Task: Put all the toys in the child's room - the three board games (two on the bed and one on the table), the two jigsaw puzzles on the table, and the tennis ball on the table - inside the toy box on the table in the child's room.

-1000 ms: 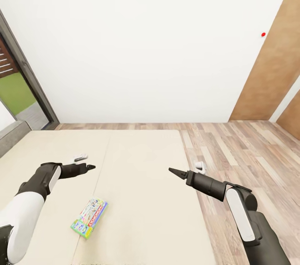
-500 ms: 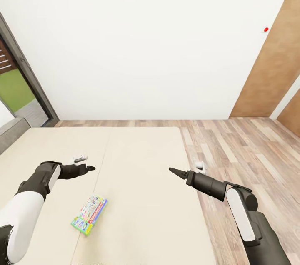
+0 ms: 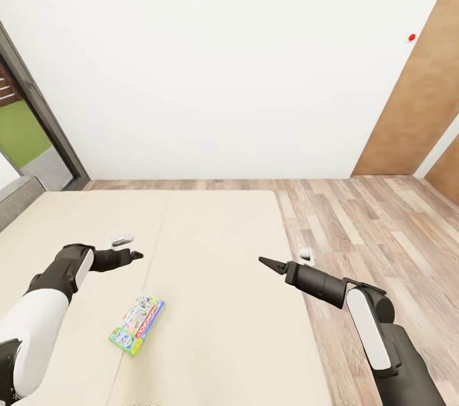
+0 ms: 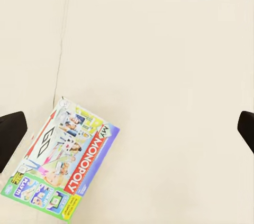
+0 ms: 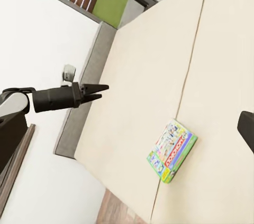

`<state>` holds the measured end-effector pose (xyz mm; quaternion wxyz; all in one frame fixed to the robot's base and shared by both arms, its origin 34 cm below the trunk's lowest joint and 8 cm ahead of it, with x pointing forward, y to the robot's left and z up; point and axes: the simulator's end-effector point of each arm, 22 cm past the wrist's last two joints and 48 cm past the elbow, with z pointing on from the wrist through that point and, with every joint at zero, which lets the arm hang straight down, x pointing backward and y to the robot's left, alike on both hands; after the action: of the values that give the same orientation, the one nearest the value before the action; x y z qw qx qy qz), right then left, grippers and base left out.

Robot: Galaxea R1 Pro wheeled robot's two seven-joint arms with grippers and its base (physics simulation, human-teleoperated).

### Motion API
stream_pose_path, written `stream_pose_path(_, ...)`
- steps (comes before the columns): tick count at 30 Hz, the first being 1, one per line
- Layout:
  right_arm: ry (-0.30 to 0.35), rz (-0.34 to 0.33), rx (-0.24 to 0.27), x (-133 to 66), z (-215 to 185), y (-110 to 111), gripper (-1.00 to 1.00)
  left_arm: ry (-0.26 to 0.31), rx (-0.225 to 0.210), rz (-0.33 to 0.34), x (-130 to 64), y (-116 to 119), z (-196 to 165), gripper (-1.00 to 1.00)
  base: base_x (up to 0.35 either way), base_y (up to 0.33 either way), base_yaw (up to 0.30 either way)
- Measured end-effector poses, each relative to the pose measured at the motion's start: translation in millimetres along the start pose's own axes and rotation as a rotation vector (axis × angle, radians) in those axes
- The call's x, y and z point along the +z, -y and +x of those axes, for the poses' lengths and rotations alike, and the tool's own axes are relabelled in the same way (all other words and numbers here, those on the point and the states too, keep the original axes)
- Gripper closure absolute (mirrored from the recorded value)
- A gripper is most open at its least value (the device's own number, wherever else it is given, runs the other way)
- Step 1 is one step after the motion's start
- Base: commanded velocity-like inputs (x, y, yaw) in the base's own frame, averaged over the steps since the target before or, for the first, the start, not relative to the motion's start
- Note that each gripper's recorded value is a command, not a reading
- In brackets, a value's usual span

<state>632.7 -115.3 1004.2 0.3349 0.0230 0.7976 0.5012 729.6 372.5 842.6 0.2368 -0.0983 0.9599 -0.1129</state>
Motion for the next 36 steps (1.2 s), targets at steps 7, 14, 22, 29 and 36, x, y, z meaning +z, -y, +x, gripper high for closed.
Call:
stream_pose_path(7, -0.006, 0.002, 0.010, 1.6, 3, 5, -1.00, 0.016, 0.013, -0.021, 10.7, -5, 5, -1.00, 0.000, 0.000, 0.000)
stream_pose_path(14, -0.010, 0.001, 0.019, 1.7, 5, 8, -1.00, -0.002, 0.014, -0.026, 19.6, -8, 15, -1.00, 0.000, 0.000, 0.000)
stream_pose_path(22, -0.007, 0.014, 0.030, -1.4, 4, 18, -1.00, 0.006, 0.025, -0.030, 26.0, -10, 17, -1.00, 0.000, 0.000, 0.000)
stream_pose_path(29, -0.010, 0.017, 0.040, -0.8, 6, 23, -1.00, 0.007, 0.029, -0.032, 31.2, -13, 20, -1.00, 0.000, 0.000, 0.000)
stream_pose_path(36, -0.013, 0.003, 0.051, 0.3, 9, 24, -1.00, -0.001, 0.028, -0.035, 36.1, -15, 24, -1.00, 0.000, 0.000, 0.000)
